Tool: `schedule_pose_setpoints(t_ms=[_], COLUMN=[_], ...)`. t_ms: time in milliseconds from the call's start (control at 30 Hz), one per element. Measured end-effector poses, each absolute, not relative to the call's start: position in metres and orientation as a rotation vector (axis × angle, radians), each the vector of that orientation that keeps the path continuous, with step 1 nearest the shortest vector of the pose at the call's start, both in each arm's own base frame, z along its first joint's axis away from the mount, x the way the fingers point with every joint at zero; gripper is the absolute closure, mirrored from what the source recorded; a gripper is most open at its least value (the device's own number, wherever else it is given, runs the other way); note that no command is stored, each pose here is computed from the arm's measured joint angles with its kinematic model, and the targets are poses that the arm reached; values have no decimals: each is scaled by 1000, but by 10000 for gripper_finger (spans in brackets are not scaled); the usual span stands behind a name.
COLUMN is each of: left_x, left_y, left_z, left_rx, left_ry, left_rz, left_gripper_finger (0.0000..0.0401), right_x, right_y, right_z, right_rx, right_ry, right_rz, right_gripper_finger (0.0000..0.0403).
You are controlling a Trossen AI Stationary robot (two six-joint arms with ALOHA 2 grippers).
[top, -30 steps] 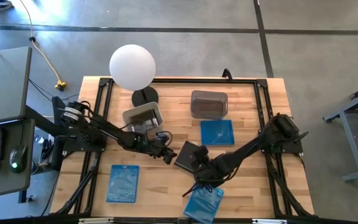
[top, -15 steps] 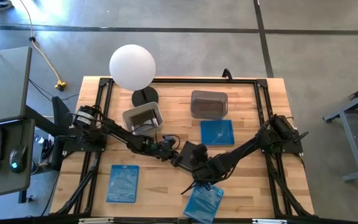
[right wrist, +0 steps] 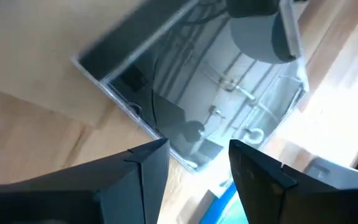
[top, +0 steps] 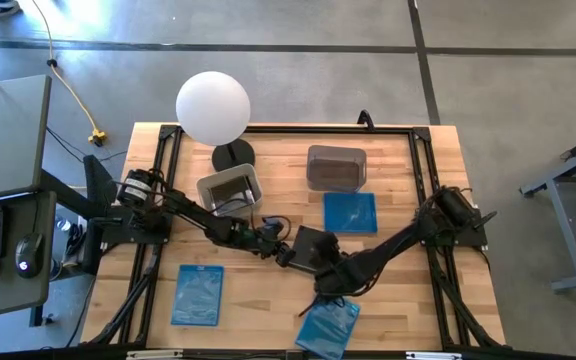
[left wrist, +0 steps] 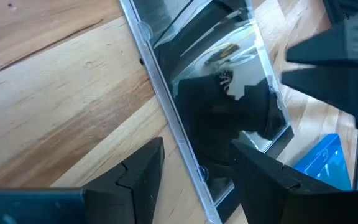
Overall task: Pick & place jewel cases by type
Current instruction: Put the black CD case into the gray bin
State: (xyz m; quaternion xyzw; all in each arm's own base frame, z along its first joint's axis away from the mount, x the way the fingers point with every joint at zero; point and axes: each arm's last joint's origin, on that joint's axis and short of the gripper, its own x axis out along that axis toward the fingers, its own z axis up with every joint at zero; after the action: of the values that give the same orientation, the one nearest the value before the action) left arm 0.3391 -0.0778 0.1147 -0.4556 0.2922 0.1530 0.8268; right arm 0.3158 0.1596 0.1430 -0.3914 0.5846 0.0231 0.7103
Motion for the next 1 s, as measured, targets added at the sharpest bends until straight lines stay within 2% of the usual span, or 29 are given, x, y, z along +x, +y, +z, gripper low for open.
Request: schedule_pose_setpoints(t_ms=[300, 533, 700, 1000], left_x=[340, 340, 340, 340], left_y=[-74, -72, -72, -72], left_z=[114, 114, 114, 114], left_rx=[-975, -978, -977, -973], left_ry=[621, 622, 622, 610], left_rz=[332, 334, 335, 323], left_gripper_finger=[219, 219, 219, 219], right_x=[307, 315, 318, 326], right_y=[159, 164, 164, 161], right_z=[144, 143, 130, 122], right_rx=[-787, -796, -847, -942], right_ry=[1383, 1311, 1343, 1278], right_rz=[53, 120, 145, 49], right_gripper_finger=[244, 242, 242, 242])
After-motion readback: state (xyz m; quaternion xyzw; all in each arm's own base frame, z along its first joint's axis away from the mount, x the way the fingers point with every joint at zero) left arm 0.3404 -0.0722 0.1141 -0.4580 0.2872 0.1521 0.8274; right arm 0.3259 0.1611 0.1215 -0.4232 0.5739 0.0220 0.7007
